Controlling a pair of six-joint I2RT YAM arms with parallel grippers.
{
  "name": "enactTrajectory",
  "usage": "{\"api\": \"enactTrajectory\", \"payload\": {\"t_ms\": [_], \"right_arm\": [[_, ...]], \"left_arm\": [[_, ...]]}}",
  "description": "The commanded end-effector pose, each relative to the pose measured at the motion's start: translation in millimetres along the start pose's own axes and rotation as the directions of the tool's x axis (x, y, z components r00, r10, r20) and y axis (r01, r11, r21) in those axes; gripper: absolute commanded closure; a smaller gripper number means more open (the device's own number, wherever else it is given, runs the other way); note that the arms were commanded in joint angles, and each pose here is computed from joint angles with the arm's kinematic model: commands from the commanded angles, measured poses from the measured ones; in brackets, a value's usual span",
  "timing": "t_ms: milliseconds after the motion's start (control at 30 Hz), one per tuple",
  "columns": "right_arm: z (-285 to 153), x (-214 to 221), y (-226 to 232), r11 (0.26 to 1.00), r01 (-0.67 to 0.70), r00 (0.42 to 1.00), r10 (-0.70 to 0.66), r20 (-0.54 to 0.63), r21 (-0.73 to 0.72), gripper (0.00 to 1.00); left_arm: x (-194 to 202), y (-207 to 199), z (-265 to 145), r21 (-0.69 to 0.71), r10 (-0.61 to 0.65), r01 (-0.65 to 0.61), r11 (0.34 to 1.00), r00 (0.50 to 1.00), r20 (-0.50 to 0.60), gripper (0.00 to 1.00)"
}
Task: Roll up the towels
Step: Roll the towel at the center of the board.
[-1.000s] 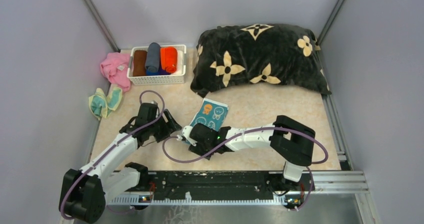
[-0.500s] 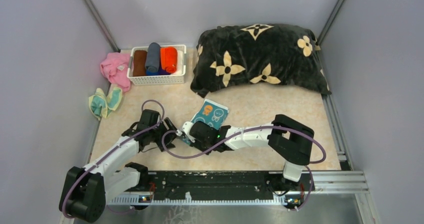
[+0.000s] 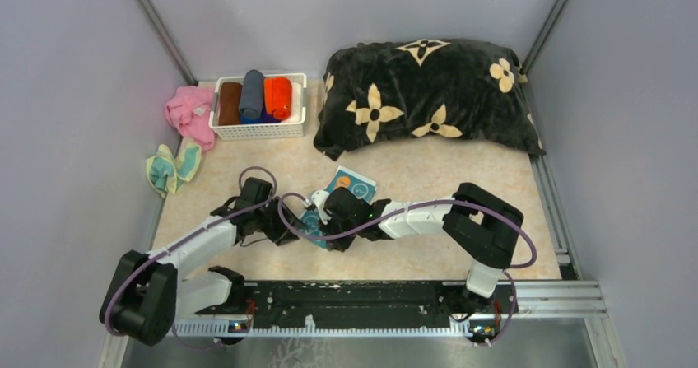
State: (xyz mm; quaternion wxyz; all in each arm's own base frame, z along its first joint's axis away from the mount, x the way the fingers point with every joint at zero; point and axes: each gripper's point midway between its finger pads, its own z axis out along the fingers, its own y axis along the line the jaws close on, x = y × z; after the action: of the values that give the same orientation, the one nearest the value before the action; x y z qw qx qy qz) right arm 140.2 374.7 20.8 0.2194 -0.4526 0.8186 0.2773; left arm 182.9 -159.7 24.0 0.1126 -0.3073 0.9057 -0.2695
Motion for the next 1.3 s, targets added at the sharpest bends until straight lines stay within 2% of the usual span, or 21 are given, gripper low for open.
{"api": "enactTrajectory", "payload": {"t_ms": [0, 67, 167, 233, 267, 500, 633, 933, 1267], "right_arm": [[3, 26, 7, 0.998, -0.050, 0.996, 0.047, -0.072, -0.043, 1.00], [3, 26, 9, 0.997, -0.051, 0.996, 0.047, -0.070, -0.053, 1.00], [2, 25, 10, 0.996, -0.061, 0.996, 0.057, -0.061, -0.068, 1.00], [1, 25, 10, 0.993, -0.086, 0.995, 0.081, -0.059, -0.086, 1.00], [0, 25, 10, 0.990, -0.103, 0.993, 0.098, -0.058, -0.095, 1.00], [-5, 16, 11, 0.918, -0.284, 0.958, 0.285, -0.038, -0.275, 1.00], [-9, 9, 18, 0.858, -0.344, 0.933, 0.356, -0.041, -0.381, 1.00], [-13, 7, 6, 0.727, -0.489, 0.853, 0.515, -0.089, -0.481, 1.00], [-13, 6, -5, 0.660, -0.572, 0.796, 0.591, -0.133, -0.488, 1.00]], "left_arm": [[-15, -2, 10, -0.044, -0.015, 0.017, 0.999, 0.998, 0.063, 0.53], [-18, 2, 14, -0.071, -0.020, 0.025, 0.997, 0.997, 0.075, 0.62], [-20, 5, 16, -0.088, -0.017, 0.025, 0.996, 0.996, 0.088, 0.81], [-23, 4, 13, -0.092, -0.012, 0.021, 0.996, 0.995, 0.102, 0.83], [-24, 5, 11, -0.104, -0.006, 0.018, 0.994, 0.994, 0.108, 0.81], [-36, 2, -16, -0.107, 0.073, -0.053, 0.993, 0.978, 0.193, 0.41], [-35, 6, -32, -0.111, 0.122, -0.099, 0.989, 0.968, 0.220, 0.31], [-8, 4, -42, 0.070, 0.203, -0.220, 0.973, 0.961, 0.188, 0.31], [8, -3, -26, 0.184, 0.221, -0.240, 0.953, 0.968, 0.118, 0.38]]}}
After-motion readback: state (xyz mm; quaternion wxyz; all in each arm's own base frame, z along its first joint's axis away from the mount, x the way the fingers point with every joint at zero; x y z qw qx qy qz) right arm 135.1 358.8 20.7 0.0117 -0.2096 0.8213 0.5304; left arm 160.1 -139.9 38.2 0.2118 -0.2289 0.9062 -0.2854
